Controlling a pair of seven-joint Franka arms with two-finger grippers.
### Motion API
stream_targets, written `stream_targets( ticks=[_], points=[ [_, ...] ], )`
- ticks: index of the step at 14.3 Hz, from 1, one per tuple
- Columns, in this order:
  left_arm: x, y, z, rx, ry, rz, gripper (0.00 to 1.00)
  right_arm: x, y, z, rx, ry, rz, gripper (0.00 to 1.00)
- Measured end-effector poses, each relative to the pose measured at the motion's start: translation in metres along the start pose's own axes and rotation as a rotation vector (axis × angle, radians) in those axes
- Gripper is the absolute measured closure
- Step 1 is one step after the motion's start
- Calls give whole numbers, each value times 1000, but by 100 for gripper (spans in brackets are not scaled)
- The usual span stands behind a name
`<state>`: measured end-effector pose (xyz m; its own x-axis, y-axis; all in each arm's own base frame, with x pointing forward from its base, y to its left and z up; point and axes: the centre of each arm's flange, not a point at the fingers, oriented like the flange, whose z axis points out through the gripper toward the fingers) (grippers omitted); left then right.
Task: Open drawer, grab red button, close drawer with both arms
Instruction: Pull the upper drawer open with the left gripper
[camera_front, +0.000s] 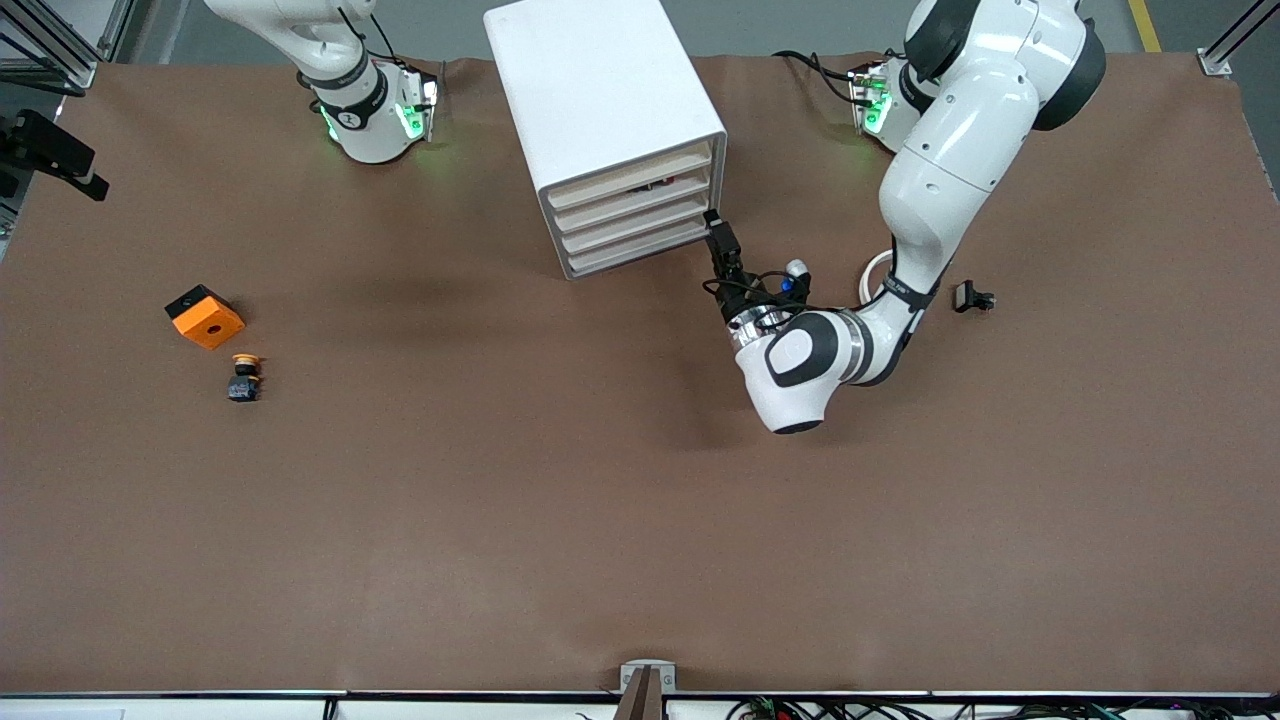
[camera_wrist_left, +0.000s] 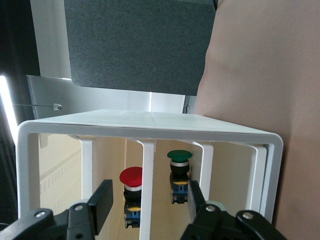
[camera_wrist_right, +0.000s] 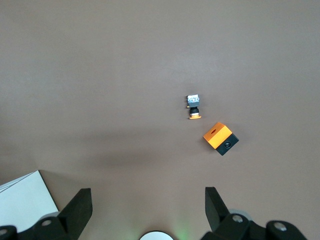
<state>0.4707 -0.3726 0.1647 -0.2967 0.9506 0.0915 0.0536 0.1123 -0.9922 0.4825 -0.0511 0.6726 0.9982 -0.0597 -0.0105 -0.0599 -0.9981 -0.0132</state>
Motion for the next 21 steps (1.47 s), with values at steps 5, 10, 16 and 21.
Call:
stream_targets(
  ticks=[5, 10, 16, 21],
  points=[
    [-10, -2, 17, 5, 38, 2, 35, -1, 0, 1, 1, -8, 0, 0],
    [-22, -6, 40, 14, 91, 3, 39, -1, 1, 1, 1, -8, 1, 0],
    [-21, -1, 66, 56, 159, -20, 43, -1, 1, 1, 1, -8, 1, 0],
    [-29, -2, 85, 57, 198, -23, 63, -1, 1, 1, 1, -8, 1, 0]
  ],
)
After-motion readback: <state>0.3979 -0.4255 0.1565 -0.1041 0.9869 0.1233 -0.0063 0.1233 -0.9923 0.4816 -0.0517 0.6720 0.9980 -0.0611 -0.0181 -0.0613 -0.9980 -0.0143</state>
